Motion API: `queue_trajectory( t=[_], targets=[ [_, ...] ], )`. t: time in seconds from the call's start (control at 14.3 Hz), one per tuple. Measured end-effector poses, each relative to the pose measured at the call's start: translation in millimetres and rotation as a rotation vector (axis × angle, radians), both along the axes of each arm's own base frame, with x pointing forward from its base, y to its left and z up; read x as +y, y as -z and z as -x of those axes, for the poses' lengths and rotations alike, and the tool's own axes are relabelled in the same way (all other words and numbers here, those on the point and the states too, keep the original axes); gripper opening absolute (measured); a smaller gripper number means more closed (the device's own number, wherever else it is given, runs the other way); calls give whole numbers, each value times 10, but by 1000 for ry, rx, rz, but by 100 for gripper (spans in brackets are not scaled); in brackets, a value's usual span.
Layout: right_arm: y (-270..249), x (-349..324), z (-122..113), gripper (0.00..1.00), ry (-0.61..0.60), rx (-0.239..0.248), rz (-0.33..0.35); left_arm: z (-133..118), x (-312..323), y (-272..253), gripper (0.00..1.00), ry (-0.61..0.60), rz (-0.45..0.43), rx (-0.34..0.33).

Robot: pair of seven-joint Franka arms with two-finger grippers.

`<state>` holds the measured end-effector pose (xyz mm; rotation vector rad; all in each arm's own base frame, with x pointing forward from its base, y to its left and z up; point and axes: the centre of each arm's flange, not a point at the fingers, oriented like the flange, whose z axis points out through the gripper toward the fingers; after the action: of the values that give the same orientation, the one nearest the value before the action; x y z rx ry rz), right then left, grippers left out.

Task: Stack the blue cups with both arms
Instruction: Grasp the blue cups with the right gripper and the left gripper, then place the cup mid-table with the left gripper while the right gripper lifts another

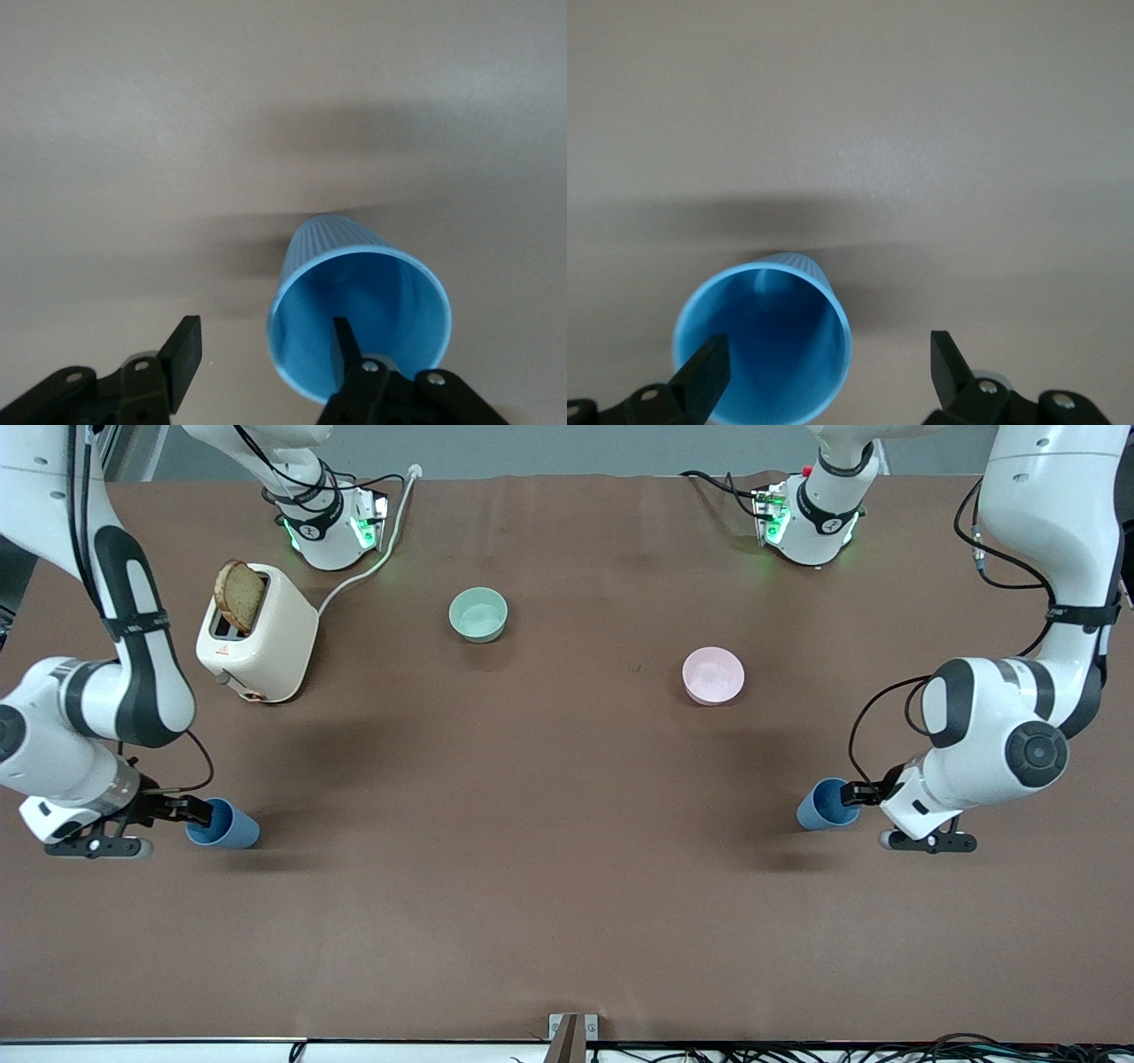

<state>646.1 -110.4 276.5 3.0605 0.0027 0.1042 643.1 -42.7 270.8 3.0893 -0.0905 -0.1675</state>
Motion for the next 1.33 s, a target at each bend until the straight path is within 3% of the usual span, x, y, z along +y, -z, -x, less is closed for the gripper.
queue_trajectory(
  t=[0.07,0.35,0.42,0.49,0.77,0.91,1.19,1.33],
  targets=[
    [77,-6,5,100,-1,3,1,8,-20,67,65,3,0,10],
    [268,-8,11,96,1,16,-3,16,-71,138,24,11,3,20],
    [318,-12,8,87,6,13,-7,13,-78,134,10,12,3,19],
    [364,-17,6,77,11,11,-11,9,-92,125,4,14,5,17],
    [394,-33,-23,31,-2,0,-9,-34,-514,-87,4,40,43,-19],
    [298,-71,-83,5,1,-9,-9,49,-1231,-323,4,-8,89,-35],
    [-184,-91,-247,4,17,32,-34,511,-2717,-642,4,-153,132,-18],
    [-610,-14,-310,4,69,38,-107,853,-3370,-658,4,-218,122,5]
  ],
)
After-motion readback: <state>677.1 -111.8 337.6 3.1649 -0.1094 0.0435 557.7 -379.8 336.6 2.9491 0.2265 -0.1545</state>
